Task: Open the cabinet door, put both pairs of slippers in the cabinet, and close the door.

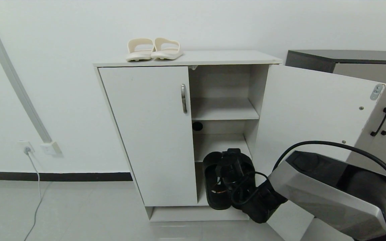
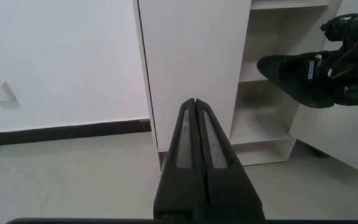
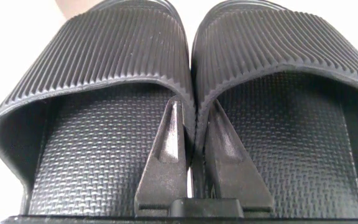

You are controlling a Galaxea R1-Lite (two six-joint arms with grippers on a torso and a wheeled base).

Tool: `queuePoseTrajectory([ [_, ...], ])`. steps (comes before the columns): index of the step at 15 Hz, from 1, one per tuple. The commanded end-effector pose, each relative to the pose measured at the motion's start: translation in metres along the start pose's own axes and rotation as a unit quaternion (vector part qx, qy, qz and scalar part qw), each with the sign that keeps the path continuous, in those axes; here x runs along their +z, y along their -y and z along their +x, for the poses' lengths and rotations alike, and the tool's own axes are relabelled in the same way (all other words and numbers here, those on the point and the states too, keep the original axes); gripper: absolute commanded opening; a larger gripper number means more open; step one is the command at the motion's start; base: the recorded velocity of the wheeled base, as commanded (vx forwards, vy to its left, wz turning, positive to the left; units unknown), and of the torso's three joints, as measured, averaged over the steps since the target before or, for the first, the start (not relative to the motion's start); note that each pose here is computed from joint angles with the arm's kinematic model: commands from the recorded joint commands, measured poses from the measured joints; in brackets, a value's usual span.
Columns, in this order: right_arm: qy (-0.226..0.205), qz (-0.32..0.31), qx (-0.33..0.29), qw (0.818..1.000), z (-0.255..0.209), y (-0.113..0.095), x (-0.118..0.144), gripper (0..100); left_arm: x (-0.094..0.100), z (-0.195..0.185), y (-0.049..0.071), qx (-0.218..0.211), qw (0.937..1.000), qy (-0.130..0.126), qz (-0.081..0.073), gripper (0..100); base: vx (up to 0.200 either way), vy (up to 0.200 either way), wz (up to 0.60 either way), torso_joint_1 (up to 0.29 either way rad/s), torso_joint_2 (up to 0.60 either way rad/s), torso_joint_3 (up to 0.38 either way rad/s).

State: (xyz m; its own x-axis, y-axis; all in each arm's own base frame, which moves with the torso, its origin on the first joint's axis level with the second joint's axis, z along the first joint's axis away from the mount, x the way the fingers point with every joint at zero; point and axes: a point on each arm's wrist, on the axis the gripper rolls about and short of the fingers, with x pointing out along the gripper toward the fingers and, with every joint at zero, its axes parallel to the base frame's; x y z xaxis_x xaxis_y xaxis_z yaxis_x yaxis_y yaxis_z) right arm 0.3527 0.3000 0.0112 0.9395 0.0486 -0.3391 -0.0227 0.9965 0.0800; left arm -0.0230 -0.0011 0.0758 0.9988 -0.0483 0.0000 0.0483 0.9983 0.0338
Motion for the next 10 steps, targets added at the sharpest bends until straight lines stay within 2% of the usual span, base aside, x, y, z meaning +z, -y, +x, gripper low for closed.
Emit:
queuePoseTrajectory([
  [1,0.006,0.008,0.006,1.0,0.0,-0.003,0.005,0,0.0,0.0,0.0,0.0,1.0,-0.001,0.0,0,0.0,0.0,0.0,0.0,0.0,0.0],
  [10,-0.001,0.001,0.007,1.0,0.004,-0.002,-0.004,0,0.0,0.0,0.0,0.0,1.0,-0.001,-0.001,0,0.0,0.0,0.0,0.003,0.0,-0.173],
])
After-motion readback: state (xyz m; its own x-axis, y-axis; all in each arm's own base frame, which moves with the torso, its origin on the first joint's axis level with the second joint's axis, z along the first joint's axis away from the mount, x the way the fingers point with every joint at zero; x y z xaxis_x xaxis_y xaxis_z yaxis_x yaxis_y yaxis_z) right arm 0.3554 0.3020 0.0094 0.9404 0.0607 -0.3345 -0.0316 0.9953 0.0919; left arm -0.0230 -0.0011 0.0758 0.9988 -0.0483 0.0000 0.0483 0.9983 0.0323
